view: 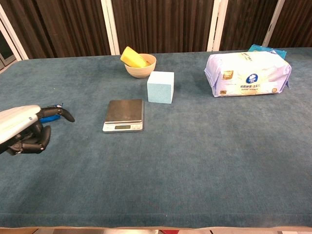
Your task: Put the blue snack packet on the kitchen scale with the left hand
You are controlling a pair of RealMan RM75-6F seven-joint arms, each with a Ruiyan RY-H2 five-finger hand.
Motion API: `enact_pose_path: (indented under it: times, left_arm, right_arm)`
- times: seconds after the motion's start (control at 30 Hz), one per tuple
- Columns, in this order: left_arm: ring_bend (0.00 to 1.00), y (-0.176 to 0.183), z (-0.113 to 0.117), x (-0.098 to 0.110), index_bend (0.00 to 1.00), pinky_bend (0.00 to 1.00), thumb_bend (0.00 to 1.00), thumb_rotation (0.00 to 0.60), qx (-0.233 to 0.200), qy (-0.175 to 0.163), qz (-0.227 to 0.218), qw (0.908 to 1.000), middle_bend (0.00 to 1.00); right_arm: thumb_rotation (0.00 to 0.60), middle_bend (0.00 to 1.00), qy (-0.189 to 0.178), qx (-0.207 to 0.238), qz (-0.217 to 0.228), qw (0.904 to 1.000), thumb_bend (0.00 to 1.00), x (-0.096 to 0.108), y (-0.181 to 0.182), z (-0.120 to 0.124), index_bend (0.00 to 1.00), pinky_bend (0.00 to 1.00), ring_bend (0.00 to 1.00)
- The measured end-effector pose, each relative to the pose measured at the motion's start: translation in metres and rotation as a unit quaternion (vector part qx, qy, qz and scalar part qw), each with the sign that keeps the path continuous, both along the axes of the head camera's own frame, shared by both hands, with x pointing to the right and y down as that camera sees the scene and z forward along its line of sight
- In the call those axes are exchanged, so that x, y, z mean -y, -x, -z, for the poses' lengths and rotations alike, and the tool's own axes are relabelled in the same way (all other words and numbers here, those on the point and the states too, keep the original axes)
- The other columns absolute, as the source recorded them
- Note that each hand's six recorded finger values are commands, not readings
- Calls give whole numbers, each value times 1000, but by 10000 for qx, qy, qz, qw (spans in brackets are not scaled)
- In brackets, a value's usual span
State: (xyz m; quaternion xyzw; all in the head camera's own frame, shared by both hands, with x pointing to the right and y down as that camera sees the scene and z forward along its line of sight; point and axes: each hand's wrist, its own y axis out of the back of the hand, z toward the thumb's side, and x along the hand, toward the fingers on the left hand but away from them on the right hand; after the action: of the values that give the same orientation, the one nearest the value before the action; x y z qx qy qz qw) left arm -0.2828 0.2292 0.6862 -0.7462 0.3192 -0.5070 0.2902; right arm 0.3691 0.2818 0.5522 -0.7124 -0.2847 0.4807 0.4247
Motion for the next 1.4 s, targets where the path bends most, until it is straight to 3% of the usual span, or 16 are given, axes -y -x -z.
enact_pose_path:
  times: [0.17,0.57,1.4]
  left_arm:
    - [1000,-26,-11,13,264,1000,737,600,-70,14,15,10000,1000]
    - [1000,-46,-36,13,248,1000,583,600,226,-7,-30,9997,1000]
    - [1000,-71,-62,16,258,1000,556,600,703,-160,-211,9972,1000]
  right_arm:
    - [600,0,37,-19,13,10000,193,0,0,-1,0,0,0]
    - [600,0,104,-47,11,9999,193,-1,0,-3,0,0,0]
    - [600,0,119,-77,-121,9998,193,2,-7,1,0,0,0]
